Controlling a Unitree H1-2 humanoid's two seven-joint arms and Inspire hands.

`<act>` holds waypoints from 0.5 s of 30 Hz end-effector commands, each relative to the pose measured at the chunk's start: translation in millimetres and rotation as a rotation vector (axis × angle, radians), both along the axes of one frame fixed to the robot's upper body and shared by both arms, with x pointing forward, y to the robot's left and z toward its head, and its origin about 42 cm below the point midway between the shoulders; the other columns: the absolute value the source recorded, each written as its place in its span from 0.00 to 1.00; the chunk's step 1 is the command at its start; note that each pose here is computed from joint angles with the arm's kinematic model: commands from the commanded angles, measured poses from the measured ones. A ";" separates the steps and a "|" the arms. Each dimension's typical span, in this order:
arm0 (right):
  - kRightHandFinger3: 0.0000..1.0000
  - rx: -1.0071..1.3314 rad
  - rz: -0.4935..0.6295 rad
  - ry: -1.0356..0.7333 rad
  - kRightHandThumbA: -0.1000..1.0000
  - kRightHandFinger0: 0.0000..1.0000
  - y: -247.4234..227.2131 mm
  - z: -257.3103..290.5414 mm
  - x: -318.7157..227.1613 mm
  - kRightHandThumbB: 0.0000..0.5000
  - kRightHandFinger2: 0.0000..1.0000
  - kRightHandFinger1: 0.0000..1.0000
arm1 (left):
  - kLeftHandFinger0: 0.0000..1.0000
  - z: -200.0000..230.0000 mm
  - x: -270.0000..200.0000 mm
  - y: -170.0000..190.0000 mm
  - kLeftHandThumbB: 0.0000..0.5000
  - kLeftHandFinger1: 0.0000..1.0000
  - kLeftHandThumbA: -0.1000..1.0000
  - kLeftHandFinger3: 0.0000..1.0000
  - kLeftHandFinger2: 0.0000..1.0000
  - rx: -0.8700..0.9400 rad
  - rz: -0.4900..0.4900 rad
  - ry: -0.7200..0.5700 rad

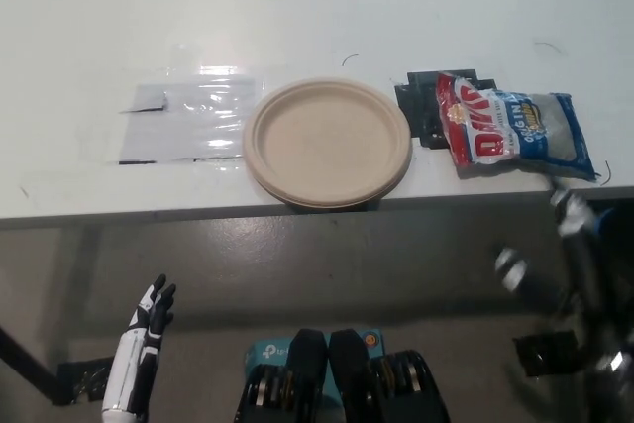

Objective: The robot picks up a small bag of sunflower seeds on the right hand side and take it to the empty plate on the left hand side then pours some sunflower seeds on to the plate.

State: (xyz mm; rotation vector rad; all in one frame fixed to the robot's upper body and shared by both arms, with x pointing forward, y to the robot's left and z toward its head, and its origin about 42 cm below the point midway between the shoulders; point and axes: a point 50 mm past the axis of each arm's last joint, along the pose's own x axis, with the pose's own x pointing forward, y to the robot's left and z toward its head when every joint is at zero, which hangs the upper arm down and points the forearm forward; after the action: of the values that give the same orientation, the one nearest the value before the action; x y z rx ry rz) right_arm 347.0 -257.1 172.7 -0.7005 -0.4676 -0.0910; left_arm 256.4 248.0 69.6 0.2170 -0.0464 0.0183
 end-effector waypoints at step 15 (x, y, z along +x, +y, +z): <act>1.00 -0.345 -0.188 0.084 0.78 1.00 -51.8 68.8 115.8 0.91 1.00 1.00 | 1.00 10.5 -2.7 5.4 0.05 1.00 1.00 1.00 1.00 0.025 0.028 -0.122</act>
State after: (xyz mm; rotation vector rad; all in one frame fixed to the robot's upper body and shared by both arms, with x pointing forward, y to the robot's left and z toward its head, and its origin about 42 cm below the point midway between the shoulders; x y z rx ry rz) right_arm 445.3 -302.0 216.5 -1.0085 -0.3278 -0.1251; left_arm 253.7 252.1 72.2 0.2258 -0.0962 0.0446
